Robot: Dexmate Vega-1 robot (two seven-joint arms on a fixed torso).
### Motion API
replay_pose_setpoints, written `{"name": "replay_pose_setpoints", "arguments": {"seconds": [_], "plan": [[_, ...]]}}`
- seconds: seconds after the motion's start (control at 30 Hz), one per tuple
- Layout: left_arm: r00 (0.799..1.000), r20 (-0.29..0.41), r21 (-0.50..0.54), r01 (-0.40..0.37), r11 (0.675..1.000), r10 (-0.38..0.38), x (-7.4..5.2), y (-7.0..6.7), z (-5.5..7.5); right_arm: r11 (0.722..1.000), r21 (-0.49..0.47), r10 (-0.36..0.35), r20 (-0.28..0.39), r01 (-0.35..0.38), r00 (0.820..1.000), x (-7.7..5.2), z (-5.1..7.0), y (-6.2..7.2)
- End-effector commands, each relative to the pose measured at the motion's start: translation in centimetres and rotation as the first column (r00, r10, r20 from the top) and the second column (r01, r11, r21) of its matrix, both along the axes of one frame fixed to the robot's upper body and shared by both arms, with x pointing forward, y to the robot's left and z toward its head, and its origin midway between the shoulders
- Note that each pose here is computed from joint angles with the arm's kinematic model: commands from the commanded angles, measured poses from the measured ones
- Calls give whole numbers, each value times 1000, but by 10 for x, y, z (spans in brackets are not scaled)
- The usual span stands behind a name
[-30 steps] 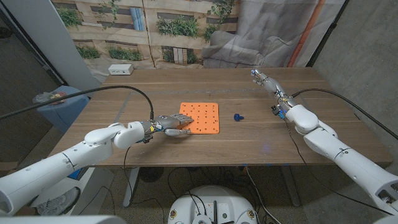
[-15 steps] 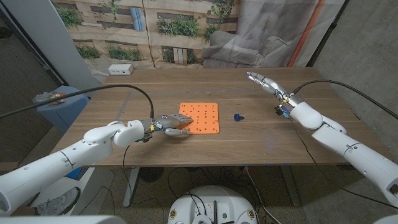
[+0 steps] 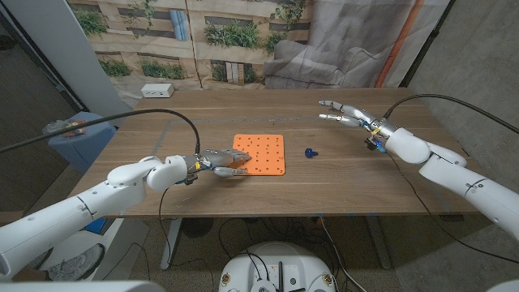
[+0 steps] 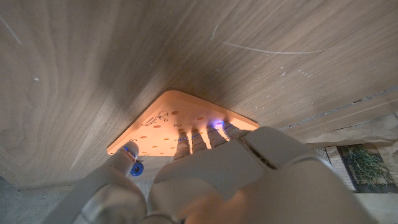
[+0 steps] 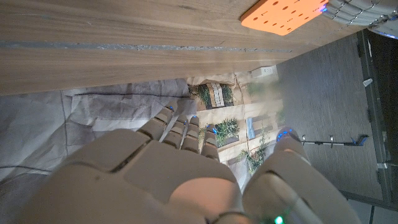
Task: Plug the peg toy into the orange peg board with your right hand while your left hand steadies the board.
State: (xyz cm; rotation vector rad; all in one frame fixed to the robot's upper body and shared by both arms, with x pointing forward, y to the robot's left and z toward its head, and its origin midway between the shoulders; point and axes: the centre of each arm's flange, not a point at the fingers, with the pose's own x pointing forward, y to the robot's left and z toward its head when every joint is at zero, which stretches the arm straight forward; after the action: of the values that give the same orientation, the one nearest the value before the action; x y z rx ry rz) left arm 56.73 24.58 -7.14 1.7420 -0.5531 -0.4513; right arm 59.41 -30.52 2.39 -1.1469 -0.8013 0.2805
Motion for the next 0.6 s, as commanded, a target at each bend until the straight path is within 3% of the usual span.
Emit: {"name": "replay_pose_setpoints", "arguments": {"seconds": [0.03, 0.2, 0.37, 0.6], "plan": [[1000, -11, -7, 7, 1000, -7, 1, 0, 3, 989, -135, -64, -23, 60, 998, -9, 2, -4], [1000, -14, -4, 7, 1000, -7, 4, 0, 4, 984, -165, -72, -39, 65, 997, -15, 3, 1], [1000, -12, -2, 5, 1000, -5, 5, 0, 5, 967, -231, -125, -80, 104, 989, -22, 10, 8], [1000, -20, -6, 3, 1000, -3, 5, -2, 4, 961, -244, -165, -131, 130, 977, -29, 13, 14]]}}
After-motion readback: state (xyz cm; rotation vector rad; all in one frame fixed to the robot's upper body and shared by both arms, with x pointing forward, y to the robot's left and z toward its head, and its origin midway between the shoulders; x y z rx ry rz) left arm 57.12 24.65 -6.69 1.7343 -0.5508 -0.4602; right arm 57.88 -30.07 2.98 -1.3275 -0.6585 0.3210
